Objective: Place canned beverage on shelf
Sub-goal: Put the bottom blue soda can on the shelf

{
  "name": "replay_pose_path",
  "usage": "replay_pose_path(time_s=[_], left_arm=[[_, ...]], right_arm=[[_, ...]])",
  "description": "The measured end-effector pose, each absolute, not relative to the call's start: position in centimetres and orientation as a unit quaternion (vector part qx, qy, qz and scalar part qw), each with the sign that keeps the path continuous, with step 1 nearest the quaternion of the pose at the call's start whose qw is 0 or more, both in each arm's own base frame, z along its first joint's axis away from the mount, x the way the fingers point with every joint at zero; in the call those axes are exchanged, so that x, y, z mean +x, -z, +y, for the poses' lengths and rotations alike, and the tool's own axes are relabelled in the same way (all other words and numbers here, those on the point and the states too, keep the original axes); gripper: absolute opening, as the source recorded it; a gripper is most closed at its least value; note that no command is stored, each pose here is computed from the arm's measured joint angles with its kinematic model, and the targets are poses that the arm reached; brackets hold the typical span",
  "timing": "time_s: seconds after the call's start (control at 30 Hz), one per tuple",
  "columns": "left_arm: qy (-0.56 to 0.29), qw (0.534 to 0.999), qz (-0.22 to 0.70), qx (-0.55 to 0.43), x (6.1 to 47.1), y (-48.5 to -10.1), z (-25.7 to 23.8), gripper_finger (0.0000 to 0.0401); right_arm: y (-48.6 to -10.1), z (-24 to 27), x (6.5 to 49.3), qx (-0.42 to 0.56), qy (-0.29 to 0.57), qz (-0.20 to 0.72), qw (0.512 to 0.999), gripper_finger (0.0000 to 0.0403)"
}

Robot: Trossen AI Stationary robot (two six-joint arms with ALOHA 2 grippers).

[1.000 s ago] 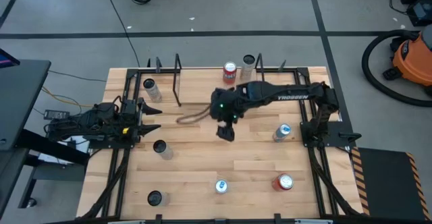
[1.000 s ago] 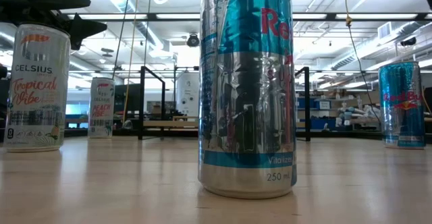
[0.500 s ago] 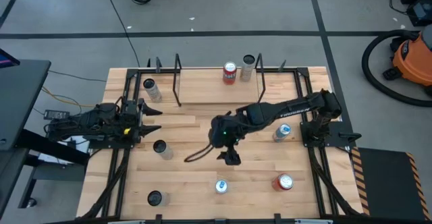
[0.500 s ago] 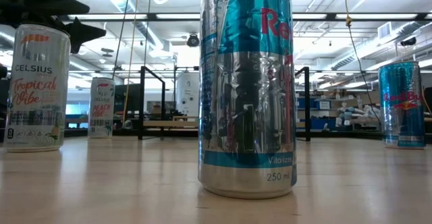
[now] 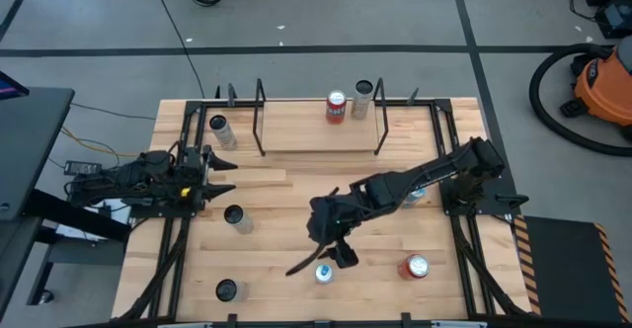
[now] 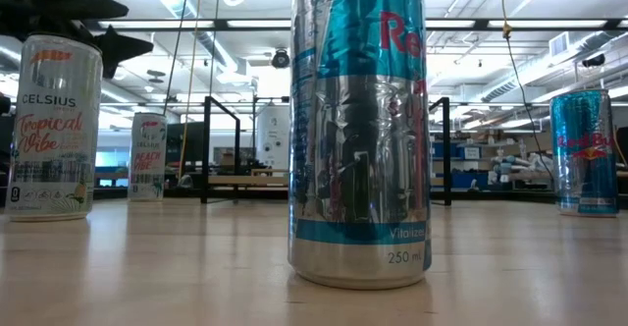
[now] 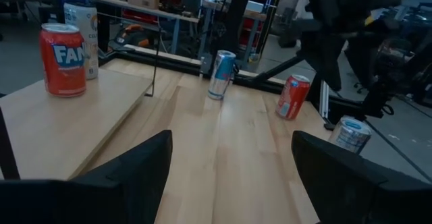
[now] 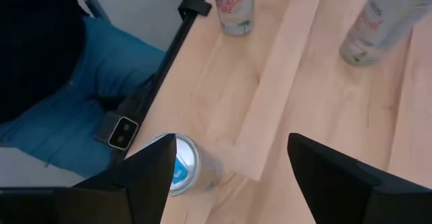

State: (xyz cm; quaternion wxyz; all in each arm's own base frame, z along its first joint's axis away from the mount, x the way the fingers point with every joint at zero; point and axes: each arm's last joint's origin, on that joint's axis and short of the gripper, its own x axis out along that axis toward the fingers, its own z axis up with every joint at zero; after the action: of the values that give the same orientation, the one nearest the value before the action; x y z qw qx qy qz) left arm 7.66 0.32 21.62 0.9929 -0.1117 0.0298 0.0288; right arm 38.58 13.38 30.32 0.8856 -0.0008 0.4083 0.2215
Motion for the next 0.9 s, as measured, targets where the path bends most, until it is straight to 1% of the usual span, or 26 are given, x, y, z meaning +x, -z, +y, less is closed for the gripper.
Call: replay_pose_path(time_s=[0.27, 0.4, 0.67, 0.8, 0.9], left_arm=[[-0.029, 0.993, 0.029, -0.111, 7.7, -21.6, 0.3, 0.0309], [-0.029, 0.993, 0.031, -0.111, 7.7, -21.6, 0.3, 0.0309], [-0.029, 0.992, 0.032, -0.114, 7.7, -21.6, 0.3, 0.0309], [-0.029, 0.990, 0.031, -0.136, 7.7, -21.6, 0.3, 0.0309], [-0.029, 0.989, 0.031, -0.141, 7.7, -21.6, 0.3, 0.0309]], right_arm=[[-29.0, 15.0, 38.0, -0.018, -0.238, 0.408, 0.881, 0.0290], [-29.0, 16.1, 37.6, -0.025, -0.253, 0.403, 0.879, 0.0290], [-29.0, 17.9, 36.8, -0.133, -0.317, 0.368, 0.864, 0.0290], [-29.0, 18.1, 36.9, -0.159, -0.328, 0.348, 0.864, 0.0288], [-28.1, 18.1, 36.9, -0.168, -0.333, 0.343, 0.862, 0.0284]])
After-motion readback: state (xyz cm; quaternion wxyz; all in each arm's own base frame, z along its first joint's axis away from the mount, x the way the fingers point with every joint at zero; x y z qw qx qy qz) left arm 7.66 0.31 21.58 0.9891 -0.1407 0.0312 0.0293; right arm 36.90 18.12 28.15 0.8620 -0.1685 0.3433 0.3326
